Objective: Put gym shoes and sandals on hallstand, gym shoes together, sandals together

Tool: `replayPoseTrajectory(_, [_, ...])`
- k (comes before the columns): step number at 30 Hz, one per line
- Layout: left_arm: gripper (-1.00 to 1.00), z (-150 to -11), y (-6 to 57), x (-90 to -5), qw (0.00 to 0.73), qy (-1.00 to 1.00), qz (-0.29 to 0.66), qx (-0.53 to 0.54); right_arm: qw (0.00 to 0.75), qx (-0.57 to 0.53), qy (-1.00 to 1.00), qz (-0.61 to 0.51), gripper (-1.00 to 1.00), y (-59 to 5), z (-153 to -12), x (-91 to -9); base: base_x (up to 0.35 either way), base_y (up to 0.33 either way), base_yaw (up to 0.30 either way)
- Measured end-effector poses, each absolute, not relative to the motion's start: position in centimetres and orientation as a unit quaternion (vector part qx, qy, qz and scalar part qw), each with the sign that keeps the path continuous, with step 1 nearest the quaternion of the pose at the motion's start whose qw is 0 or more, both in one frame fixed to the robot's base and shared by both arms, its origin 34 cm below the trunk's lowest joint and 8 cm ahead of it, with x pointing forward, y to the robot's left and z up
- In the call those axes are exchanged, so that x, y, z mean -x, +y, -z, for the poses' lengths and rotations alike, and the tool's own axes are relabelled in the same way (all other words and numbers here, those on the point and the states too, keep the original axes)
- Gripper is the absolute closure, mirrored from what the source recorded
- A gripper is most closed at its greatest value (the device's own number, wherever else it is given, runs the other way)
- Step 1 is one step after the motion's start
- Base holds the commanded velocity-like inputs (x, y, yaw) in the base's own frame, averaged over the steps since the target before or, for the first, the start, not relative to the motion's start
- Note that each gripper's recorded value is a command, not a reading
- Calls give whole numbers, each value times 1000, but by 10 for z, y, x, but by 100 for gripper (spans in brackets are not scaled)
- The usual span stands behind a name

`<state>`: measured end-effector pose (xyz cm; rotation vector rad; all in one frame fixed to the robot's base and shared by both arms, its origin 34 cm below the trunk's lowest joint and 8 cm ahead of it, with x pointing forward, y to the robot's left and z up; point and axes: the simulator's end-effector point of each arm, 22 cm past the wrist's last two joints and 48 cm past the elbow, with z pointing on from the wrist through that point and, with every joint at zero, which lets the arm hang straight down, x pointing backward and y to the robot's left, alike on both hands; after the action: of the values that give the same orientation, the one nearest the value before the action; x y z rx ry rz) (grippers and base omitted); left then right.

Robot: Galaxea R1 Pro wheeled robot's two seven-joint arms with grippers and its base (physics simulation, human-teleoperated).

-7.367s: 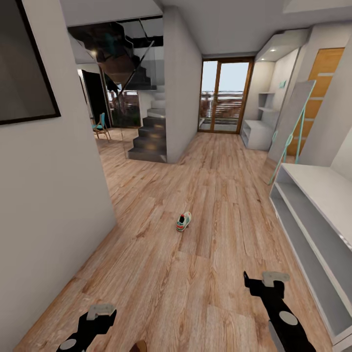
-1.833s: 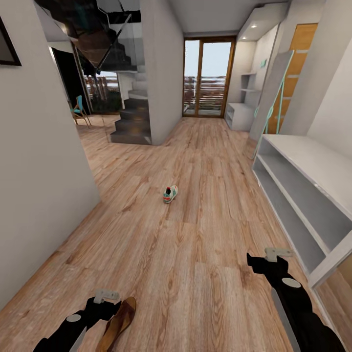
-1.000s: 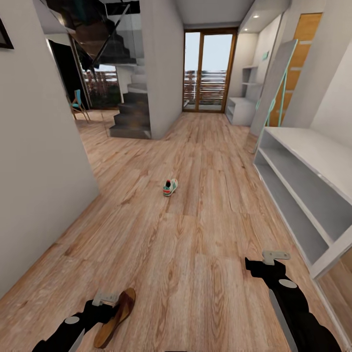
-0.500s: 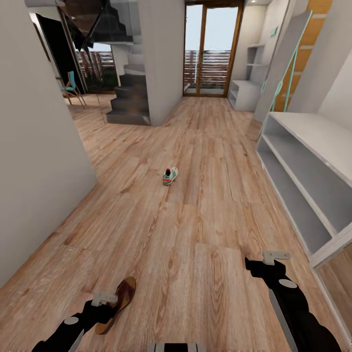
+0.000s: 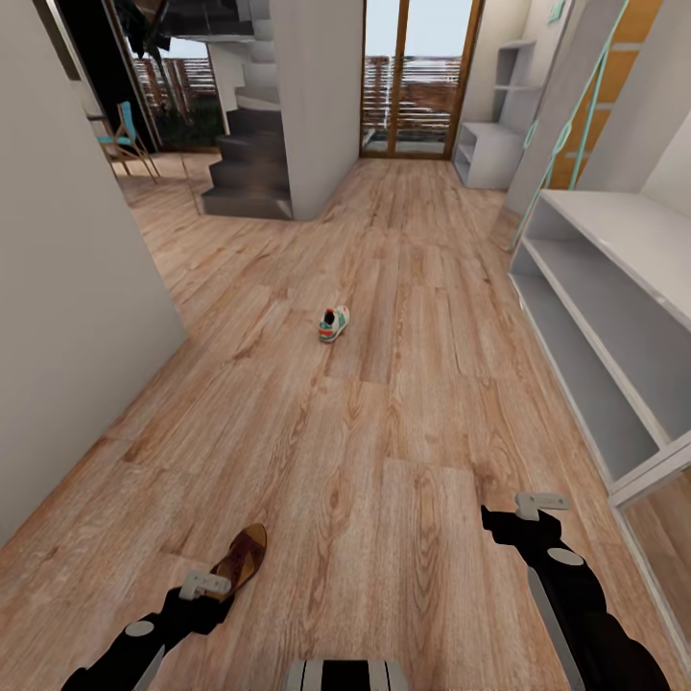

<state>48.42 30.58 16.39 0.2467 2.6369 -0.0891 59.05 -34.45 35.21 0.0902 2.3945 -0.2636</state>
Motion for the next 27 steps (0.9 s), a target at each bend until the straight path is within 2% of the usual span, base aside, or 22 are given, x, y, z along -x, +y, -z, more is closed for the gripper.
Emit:
replayPoseTrajectory(17, [-100, -171, 311, -499, 273, 957, 29, -96, 355, -35, 928, 102, -100, -344, -350, -590, 0, 0, 0])
replayPoseTrajectory(27, [-100, -151, 312, -485, 253, 962, 30, -96, 333, -33, 937, 103, -100, -344, -325, -582, 0, 0, 0])
